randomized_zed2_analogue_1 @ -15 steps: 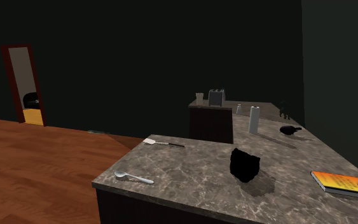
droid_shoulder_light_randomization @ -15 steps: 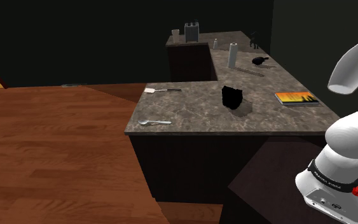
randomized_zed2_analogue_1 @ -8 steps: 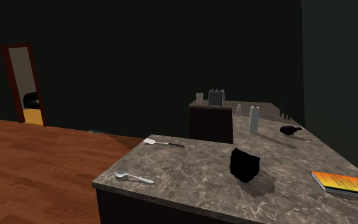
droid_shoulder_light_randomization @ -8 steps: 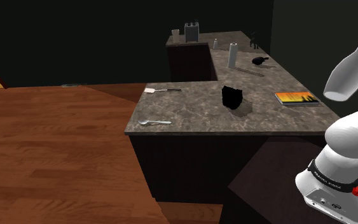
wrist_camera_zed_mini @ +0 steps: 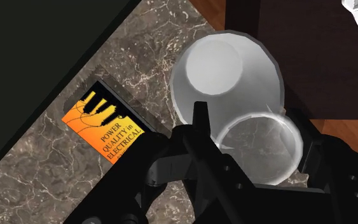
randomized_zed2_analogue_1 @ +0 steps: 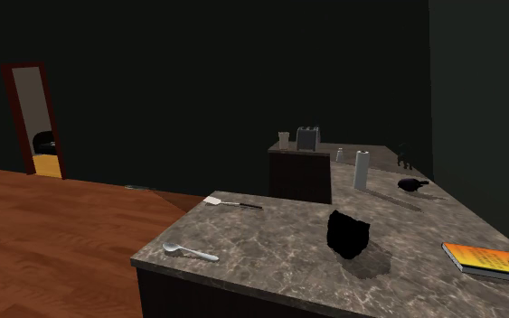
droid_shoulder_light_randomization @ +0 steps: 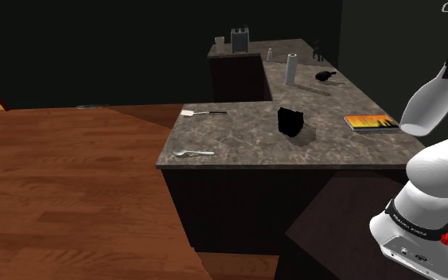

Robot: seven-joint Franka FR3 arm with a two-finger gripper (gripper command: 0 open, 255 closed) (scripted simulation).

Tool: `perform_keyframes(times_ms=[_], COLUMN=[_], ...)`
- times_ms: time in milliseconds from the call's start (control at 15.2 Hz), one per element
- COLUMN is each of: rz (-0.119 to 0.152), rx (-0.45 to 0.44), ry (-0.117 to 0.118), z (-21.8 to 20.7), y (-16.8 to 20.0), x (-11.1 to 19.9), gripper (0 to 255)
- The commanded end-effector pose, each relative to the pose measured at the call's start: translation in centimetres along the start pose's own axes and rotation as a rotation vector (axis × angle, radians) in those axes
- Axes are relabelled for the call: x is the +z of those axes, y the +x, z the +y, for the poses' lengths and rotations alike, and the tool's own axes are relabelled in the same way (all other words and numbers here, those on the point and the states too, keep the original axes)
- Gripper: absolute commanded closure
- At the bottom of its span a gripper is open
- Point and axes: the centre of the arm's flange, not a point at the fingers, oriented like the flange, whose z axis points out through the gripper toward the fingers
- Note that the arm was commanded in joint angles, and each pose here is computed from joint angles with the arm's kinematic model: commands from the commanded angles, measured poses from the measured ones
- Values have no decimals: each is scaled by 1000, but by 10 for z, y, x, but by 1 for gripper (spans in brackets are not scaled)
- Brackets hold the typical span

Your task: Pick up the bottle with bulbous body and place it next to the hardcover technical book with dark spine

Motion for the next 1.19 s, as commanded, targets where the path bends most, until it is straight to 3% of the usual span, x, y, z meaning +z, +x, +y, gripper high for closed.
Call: perform_keyframes(times_ms=[0,1122], rz=[1,1], rx=[0,0], ry=[-1,-1], z=[0,-1], y=[0,11], x=[11,100], gripper=[255,255])
